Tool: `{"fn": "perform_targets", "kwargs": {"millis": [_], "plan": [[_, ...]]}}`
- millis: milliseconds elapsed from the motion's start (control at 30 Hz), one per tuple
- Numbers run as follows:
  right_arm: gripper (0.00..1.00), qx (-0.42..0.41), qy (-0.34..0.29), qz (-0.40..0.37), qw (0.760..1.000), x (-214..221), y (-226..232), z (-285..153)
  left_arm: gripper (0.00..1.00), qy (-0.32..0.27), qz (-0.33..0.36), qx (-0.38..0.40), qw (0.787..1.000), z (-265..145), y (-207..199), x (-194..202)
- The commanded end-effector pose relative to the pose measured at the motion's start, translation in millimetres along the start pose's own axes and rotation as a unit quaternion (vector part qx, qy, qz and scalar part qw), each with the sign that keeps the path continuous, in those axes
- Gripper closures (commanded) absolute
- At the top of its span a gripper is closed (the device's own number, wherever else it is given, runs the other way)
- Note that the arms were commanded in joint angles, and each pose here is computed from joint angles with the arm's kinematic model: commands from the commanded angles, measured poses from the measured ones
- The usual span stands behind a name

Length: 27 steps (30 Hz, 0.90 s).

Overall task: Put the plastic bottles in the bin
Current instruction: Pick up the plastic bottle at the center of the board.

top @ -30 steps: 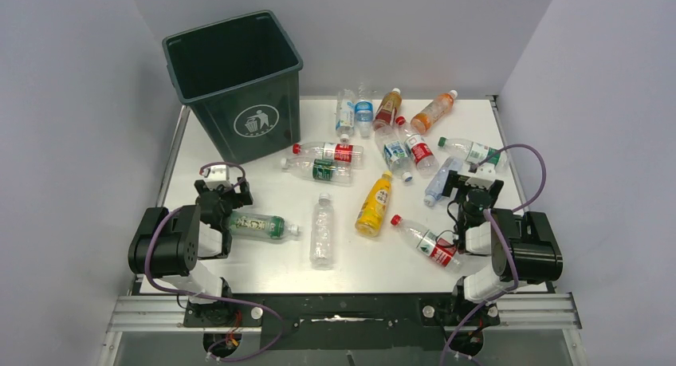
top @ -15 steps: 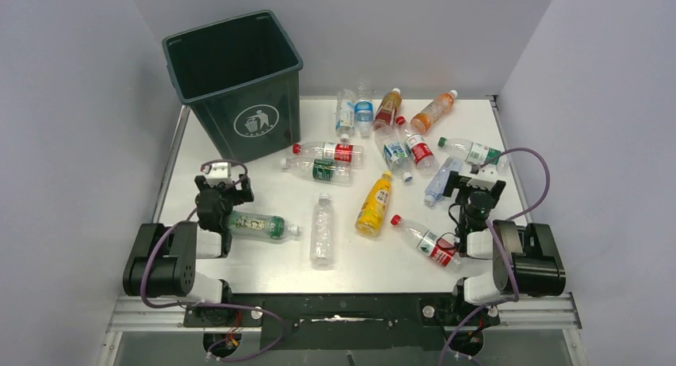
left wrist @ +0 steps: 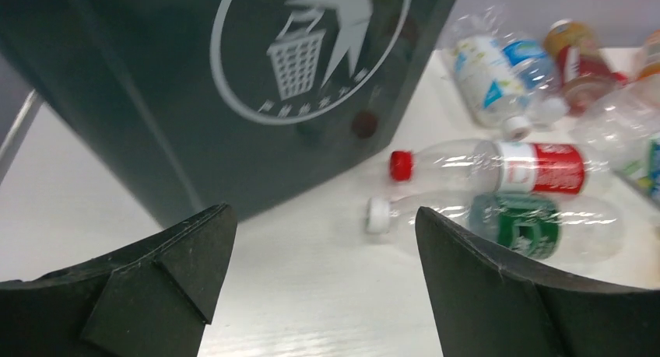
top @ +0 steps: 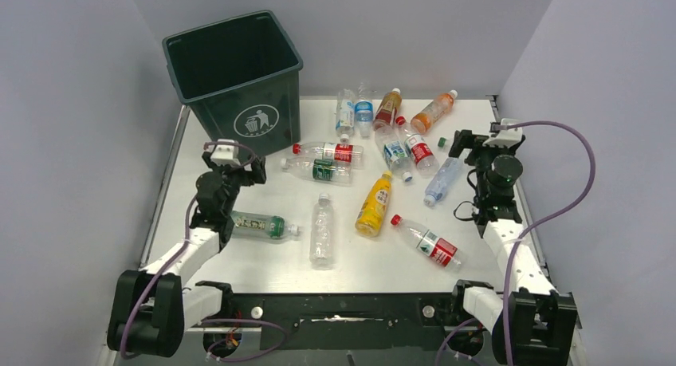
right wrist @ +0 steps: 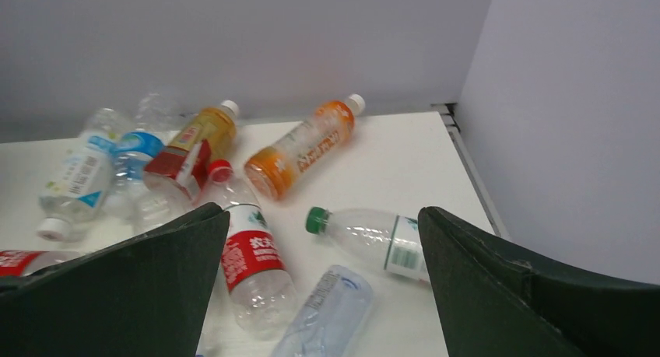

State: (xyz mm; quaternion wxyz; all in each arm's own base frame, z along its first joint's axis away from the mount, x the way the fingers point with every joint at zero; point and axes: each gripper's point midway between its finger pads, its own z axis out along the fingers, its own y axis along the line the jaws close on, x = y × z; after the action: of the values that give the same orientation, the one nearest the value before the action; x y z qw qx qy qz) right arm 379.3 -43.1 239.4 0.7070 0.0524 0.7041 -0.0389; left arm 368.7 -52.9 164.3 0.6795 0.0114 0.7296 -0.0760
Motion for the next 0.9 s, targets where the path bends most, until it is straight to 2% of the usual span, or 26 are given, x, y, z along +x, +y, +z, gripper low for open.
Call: {"fn": "perform_targets", "kwargs": {"millis": [0,167,467,533,700,767,800,833,867], "plan": [[0.02,-0.096,0.023,0.032,0.995,-19,39,-12,0.13,-0.028,-0.044,0.091,0.994,3,-42,-66],[0.02,-0.103,0.046,0.077,0.991,-31,52,-22,0.13,-0.025,-0.084,0.106,0.991,0,-58,-107],[0.02,-0.071,0.197,0.114,0.971,-27,51,-25,0.14,-0.027,-0.096,0.110,0.989,-13,-67,-159],[0.02,-0.042,0.226,0.140,0.963,-16,44,-26,0.14,-0.044,-0.095,0.113,0.988,-20,-68,-169],[0.02,-0.080,0.262,0.167,0.947,7,56,-35,0.14,-0.096,-0.091,0.119,0.984,-41,-65,-177],[0.02,-0.094,0.253,0.173,0.947,13,60,-39,0.14,-0.120,-0.089,0.121,0.981,-47,-63,-179],[0.02,-0.098,0.251,0.178,0.946,15,61,-42,0.13,-0.083,-0.198,0.225,0.950,-65,-102,-175],[0.02,-0.094,0.254,0.184,0.945,19,61,-44,0.13,-0.067,-0.242,0.252,0.935,-72,-112,-171],[0.02,-0.094,0.257,0.188,0.943,24,62,-46,0.13,-0.058,-0.268,0.253,0.928,-71,-112,-164]]}}
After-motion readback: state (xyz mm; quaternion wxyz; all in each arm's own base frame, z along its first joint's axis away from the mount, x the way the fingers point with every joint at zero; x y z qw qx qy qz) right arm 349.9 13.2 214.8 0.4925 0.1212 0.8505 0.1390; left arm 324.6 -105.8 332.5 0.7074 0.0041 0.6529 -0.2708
